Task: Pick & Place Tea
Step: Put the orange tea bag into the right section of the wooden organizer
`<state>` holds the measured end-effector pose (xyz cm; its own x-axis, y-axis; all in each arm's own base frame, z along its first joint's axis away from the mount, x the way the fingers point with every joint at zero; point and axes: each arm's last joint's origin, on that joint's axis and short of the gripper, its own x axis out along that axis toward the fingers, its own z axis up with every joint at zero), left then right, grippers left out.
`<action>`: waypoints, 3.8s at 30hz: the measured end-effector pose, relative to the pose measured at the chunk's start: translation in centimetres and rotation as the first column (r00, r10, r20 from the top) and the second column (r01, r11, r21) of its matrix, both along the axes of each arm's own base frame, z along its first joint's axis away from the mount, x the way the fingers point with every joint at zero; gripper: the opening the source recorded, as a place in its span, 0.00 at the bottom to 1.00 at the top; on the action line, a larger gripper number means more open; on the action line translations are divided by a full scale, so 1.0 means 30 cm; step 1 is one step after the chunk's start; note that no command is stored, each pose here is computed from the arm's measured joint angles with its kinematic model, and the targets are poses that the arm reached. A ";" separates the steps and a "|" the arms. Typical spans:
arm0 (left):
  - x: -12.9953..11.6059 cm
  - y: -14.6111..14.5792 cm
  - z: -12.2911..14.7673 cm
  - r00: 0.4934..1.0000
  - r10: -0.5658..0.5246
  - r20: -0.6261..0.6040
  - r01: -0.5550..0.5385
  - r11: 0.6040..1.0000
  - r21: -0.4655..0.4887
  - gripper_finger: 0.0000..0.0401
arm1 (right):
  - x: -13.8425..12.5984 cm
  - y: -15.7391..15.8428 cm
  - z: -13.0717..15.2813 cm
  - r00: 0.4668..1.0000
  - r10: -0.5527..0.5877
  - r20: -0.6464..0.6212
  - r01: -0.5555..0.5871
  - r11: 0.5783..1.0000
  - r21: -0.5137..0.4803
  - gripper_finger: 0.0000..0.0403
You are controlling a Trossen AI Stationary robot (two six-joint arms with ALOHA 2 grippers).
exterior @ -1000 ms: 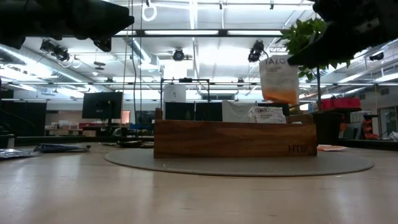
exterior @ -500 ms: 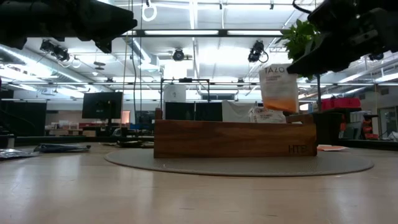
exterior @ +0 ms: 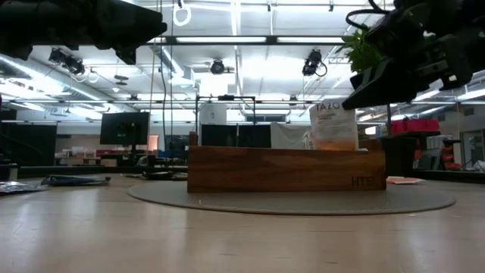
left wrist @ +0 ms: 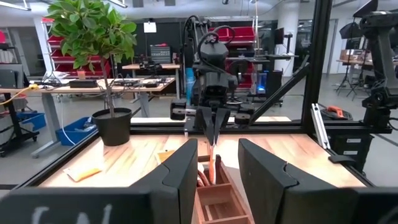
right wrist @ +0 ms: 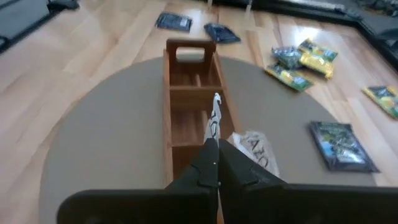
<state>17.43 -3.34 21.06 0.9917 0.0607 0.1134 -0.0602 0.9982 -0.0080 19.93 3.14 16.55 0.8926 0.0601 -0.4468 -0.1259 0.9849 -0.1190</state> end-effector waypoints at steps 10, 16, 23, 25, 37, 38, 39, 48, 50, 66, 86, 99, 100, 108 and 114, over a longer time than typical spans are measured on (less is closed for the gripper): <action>0.000 0.000 0.000 1.000 -0.001 0.000 0.001 1.000 -0.011 0.30 | 0.016 -0.017 -0.039 0.997 -0.048 -0.057 0.047 0.999 -0.020 0.00; 0.000 0.000 -0.001 1.000 -0.001 -0.001 0.001 1.000 -0.011 0.30 | 0.023 -0.024 -0.066 0.991 -0.095 -0.097 0.092 0.995 -0.027 0.00; 0.000 0.000 0.000 1.000 -0.001 0.000 0.001 1.000 -0.011 0.30 | 0.023 -0.025 -0.068 0.988 -0.116 -0.103 0.116 0.993 -0.009 0.05; 0.000 0.000 0.000 1.000 -0.001 0.000 0.001 1.000 -0.011 0.30 | 0.016 -0.029 -0.077 0.978 -0.158 -0.133 0.157 0.987 -0.023 0.08; 0.000 0.000 0.000 1.000 -0.002 -0.001 0.002 1.000 -0.015 0.30 | 0.037 -0.006 -0.015 0.989 -0.139 -0.050 0.137 0.990 -0.045 0.28; 0.000 0.000 -0.001 1.000 -0.002 -0.001 0.002 1.000 -0.015 0.30 | 0.039 -0.005 -0.008 0.989 -0.136 -0.058 0.133 0.990 -0.054 0.29; 0.000 0.000 -0.001 1.000 -0.002 -0.001 0.002 1.000 -0.015 0.30 | 0.042 -0.004 -0.001 0.989 -0.132 -0.071 0.127 0.990 -0.062 0.30; 0.001 0.000 -0.001 1.000 -0.002 -0.004 0.002 1.000 -0.014 0.30 | 0.050 -0.015 0.113 0.936 -0.272 -0.221 0.245 0.959 -0.142 0.31; 0.001 0.000 -0.001 1.000 -0.002 -0.004 0.002 1.000 -0.014 0.30 | 0.039 -0.020 0.117 0.919 -0.303 -0.254 0.277 0.952 -0.132 0.31; 0.002 -0.001 -0.009 1.000 -0.001 -0.029 0.001 1.000 0.003 0.30 | -0.132 -0.070 0.033 0.541 -0.670 -0.508 0.722 0.680 -0.128 0.33; 0.002 -0.001 -0.013 0.999 0.001 -0.042 0.000 1.000 0.022 0.30 | -0.229 -0.152 -0.093 0.387 -0.772 -0.505 0.917 0.380 0.123 0.53; 0.003 -0.003 -0.027 0.997 -0.006 -0.082 0.008 1.000 0.024 0.30 | -0.262 -0.198 -0.156 0.339 -0.750 -0.568 0.936 0.332 0.120 0.52; 0.003 -0.003 -0.026 0.997 -0.006 -0.082 0.008 1.000 0.024 0.30 | -0.266 -0.200 -0.164 0.338 -0.750 -0.568 0.937 0.327 0.126 0.52; 0.003 -0.003 -0.026 0.997 -0.006 -0.082 0.008 1.000 0.023 0.30 | -0.263 -0.205 -0.178 0.364 -0.744 -0.560 0.930 0.327 0.169 0.37; 0.003 -0.003 -0.026 0.997 -0.006 -0.082 0.008 1.000 0.022 0.30 | -0.261 -0.203 -0.178 0.377 -0.731 -0.568 0.924 0.338 0.178 0.07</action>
